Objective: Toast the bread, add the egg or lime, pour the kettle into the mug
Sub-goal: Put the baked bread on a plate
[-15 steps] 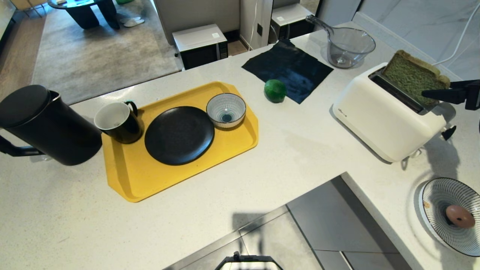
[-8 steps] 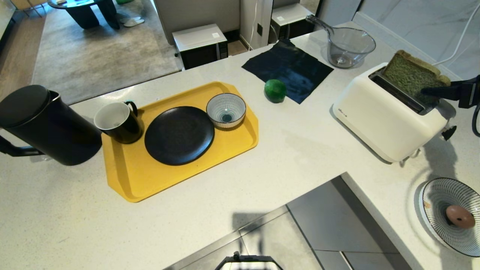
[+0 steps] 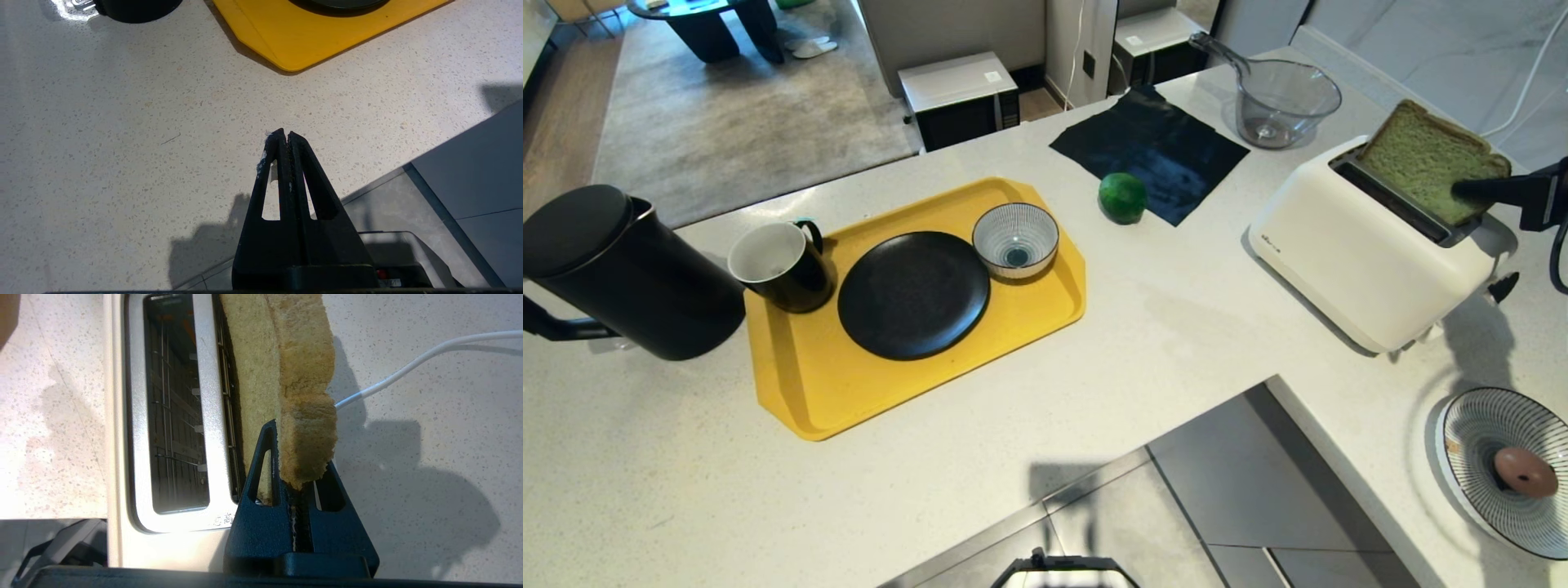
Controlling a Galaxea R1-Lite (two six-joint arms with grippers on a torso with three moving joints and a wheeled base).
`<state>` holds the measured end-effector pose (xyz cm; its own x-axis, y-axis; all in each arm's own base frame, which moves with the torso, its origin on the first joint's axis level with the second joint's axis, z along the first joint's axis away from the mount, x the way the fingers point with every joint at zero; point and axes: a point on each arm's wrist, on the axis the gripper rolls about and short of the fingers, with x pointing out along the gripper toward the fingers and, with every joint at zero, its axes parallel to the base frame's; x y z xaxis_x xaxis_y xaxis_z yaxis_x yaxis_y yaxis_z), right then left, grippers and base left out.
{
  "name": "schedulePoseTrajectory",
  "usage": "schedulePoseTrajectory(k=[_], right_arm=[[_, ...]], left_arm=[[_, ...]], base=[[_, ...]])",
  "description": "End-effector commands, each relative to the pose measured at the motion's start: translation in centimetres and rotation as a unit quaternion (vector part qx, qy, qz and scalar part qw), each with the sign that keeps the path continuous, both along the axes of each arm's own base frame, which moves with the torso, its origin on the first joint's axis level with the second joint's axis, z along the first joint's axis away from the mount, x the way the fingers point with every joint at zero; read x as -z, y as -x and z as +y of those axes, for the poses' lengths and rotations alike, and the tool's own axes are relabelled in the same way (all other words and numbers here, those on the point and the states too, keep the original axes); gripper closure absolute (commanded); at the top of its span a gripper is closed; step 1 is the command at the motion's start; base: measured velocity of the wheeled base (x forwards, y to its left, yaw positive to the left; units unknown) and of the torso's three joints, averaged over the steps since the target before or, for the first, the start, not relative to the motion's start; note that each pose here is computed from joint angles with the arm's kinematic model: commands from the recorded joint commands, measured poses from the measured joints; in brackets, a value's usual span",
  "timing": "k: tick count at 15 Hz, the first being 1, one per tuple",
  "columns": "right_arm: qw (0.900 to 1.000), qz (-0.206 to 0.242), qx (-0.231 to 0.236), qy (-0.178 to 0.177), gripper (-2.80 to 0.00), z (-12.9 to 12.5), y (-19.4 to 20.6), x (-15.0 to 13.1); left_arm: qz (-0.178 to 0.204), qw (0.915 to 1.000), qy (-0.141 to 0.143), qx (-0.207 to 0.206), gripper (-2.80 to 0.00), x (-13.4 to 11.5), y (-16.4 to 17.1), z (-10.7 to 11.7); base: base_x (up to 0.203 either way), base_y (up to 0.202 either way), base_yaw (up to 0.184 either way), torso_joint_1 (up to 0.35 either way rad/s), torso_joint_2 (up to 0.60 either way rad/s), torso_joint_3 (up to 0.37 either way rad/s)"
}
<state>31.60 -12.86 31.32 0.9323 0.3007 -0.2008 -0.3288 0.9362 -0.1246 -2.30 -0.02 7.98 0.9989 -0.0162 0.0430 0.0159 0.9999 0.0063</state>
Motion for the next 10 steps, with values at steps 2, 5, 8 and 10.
schedulePoseTrajectory(k=[2, 5, 8, 10], right_arm=[[1.0, -0.01, 0.001, -0.007, 0.0, 0.7, 1.8, -1.2], [1.0, -0.014, 0.003, -0.008, 0.0, 1.3, 3.2, -1.7], [0.999, -0.02, 0.007, -0.025, 0.0, 2.0, 4.7, -2.6], [0.999, -0.031, 0.01, -0.037, 0.0, 2.4, 5.7, -3.6]], left_arm=[[0.007, 1.0, 0.0, 0.0, 0.0, 0.5, -0.1, 0.0], [0.007, 1.0, 0.0, 0.0, 0.0, 0.5, -0.1, 0.0], [0.007, 1.0, 0.0, 0.0, 0.0, 0.5, -0.1, 0.0], [0.007, 1.0, 0.0, 0.0, 0.0, 0.5, -0.1, 0.0]], base=[[0.0, 0.0, 0.0, 0.0, 0.0, 0.0], [0.0, 0.0, 0.0, 0.0, 0.0, 0.0], [0.0, 0.0, 0.0, 0.0, 0.0, 0.0], [0.0, 0.0, 0.0, 0.0, 0.0, 0.0]])
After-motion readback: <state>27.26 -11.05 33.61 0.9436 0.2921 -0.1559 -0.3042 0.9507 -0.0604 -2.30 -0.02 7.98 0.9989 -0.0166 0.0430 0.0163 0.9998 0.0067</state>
